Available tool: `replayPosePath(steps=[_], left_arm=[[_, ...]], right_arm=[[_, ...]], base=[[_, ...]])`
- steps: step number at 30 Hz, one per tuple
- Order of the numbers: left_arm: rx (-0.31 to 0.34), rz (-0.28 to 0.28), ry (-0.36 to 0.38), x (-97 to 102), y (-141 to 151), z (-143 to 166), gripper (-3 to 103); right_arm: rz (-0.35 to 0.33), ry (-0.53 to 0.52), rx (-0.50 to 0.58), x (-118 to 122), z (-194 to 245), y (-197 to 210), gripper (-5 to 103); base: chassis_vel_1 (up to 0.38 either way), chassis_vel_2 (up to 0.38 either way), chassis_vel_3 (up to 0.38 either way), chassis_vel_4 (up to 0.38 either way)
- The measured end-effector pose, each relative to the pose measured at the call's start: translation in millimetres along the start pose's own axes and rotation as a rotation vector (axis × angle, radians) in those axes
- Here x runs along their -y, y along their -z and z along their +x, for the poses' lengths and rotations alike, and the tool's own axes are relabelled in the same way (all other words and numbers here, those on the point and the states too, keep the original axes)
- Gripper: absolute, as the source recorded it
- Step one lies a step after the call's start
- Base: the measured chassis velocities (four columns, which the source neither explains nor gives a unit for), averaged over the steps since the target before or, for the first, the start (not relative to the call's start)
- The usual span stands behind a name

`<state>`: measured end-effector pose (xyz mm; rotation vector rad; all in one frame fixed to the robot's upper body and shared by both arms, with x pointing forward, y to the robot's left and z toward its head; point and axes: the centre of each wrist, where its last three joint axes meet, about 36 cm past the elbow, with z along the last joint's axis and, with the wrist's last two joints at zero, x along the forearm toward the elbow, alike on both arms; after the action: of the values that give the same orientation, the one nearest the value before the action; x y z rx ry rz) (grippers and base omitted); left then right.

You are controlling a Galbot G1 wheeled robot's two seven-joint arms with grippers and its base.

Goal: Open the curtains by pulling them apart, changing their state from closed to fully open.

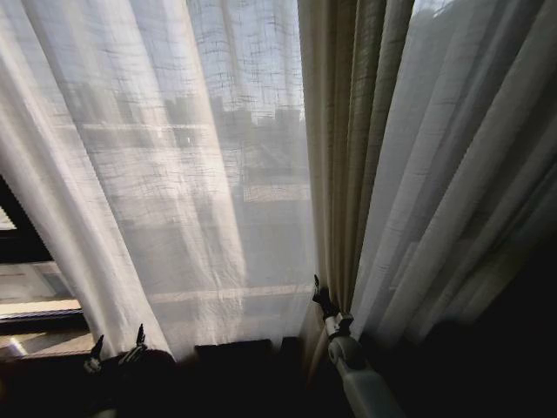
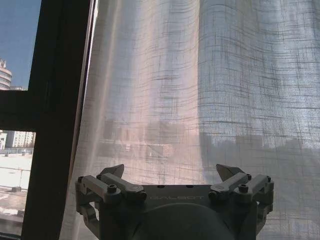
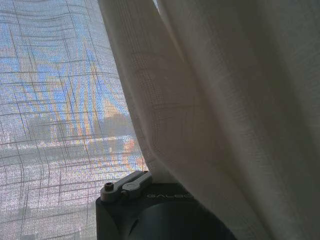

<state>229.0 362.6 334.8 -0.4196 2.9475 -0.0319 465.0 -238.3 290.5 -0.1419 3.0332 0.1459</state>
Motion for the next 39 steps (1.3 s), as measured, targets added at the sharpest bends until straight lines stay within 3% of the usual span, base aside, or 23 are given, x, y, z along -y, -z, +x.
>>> replayPosePath(steps=[21, 35, 39], left_arm=[[0.0, 0.0, 0.0, 0.0, 0, 0, 100], [0.0, 0.0, -0.001, 0.0, 0, 0, 100], [0.0, -0.001, 0.001, -0.3, 0, 0, 100]], right_arm=[[0.017, -0.023, 0.014, 11, 0, 1, 0], [0.175, -0.016, -0.04, 30, -2, -5, 0], [0.204, -0.113, -0.079, 51, -11, -10, 0]], base=[[-0.35, -0.357, 0.351, 0.355], [-0.136, -0.148, 0.146, 0.133], [0.044, 0.035, -0.039, -0.029]])
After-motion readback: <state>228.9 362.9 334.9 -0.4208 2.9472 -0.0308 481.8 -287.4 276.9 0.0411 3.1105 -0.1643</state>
